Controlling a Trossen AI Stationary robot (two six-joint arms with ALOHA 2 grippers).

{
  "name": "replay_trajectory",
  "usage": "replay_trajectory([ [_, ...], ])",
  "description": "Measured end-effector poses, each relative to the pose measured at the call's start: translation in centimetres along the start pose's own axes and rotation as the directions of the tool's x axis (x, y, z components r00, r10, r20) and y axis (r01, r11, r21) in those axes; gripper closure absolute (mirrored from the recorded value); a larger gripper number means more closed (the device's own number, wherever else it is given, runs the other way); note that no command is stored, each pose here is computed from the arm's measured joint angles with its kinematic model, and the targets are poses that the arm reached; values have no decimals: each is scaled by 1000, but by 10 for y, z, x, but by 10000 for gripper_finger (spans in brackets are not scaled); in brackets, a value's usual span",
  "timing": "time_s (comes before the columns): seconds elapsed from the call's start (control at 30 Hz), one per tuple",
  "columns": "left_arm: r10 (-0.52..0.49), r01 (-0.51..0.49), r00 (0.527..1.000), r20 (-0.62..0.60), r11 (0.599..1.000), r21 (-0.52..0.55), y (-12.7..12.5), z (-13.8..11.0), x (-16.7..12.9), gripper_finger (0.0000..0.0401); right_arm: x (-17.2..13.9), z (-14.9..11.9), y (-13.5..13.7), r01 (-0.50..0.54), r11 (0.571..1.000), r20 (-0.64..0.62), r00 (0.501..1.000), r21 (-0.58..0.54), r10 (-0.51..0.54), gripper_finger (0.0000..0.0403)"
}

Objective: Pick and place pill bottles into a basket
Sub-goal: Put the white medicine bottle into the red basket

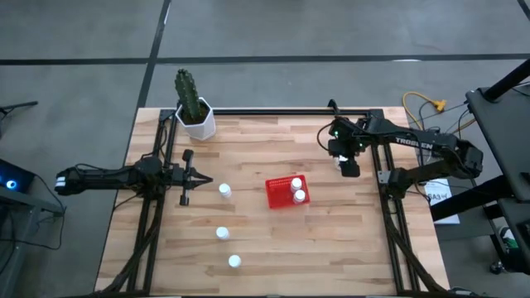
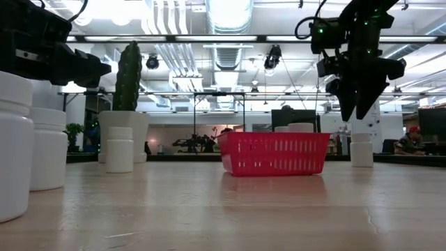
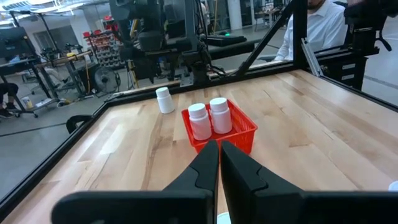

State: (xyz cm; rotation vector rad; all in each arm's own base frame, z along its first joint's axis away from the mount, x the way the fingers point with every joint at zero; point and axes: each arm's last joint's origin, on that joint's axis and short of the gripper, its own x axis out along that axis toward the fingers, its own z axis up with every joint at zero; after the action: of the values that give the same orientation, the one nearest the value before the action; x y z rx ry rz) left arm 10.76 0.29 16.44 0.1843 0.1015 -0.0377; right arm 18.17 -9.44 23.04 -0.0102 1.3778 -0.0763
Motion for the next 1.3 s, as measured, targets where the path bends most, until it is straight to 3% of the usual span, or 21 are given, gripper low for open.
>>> replay_trajectory([
  [1.3,0,0,1000,0,1000,0,0,0,0,401,29,-18,-9,-1,1000,0,1000,13,1,154],
])
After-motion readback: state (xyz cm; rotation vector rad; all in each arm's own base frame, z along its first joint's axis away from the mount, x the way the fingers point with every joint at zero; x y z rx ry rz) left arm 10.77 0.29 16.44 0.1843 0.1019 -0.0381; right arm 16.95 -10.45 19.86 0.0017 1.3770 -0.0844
